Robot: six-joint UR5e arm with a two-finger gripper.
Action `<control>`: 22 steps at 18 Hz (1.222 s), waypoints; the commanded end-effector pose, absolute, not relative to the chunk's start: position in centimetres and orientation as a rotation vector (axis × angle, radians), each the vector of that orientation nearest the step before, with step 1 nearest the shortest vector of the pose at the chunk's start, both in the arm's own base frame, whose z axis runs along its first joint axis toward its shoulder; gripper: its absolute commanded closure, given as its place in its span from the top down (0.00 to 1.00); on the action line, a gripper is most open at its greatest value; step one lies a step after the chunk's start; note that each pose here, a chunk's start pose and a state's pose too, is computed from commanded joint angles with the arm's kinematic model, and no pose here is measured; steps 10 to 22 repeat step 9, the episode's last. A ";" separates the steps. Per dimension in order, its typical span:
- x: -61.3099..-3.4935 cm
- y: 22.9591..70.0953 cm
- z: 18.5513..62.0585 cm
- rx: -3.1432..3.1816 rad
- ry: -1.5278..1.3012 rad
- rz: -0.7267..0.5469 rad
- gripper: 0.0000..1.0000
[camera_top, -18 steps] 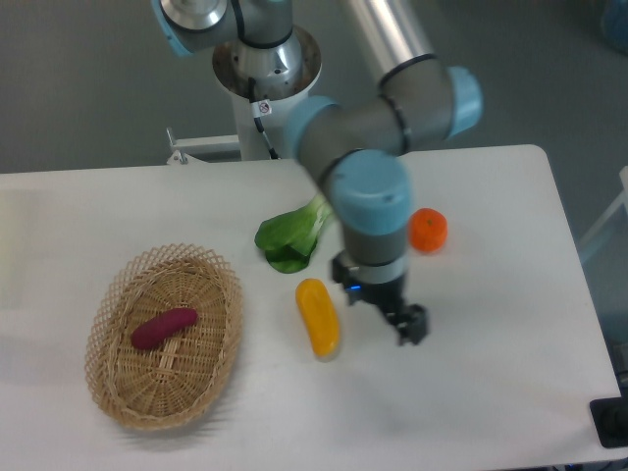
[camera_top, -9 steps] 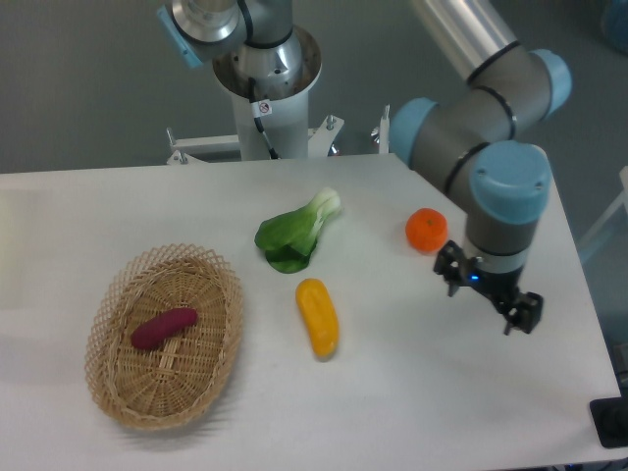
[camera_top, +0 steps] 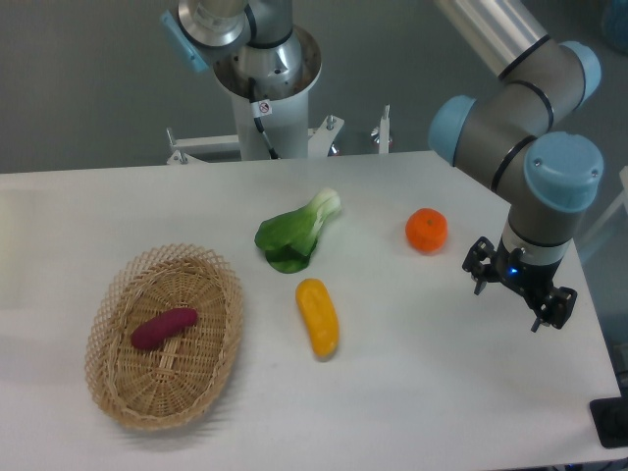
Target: Place the sweet potato in the basket
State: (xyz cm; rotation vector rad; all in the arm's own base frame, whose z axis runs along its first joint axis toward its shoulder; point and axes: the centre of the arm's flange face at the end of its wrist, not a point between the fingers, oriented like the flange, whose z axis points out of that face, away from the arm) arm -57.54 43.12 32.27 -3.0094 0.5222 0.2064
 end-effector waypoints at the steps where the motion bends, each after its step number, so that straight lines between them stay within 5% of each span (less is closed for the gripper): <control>1: -57.5 43.1 32.3 -3.009 0.522 0.206 1.00; 22: -57.3 43.0 31.9 -3.019 0.523 0.201 1.00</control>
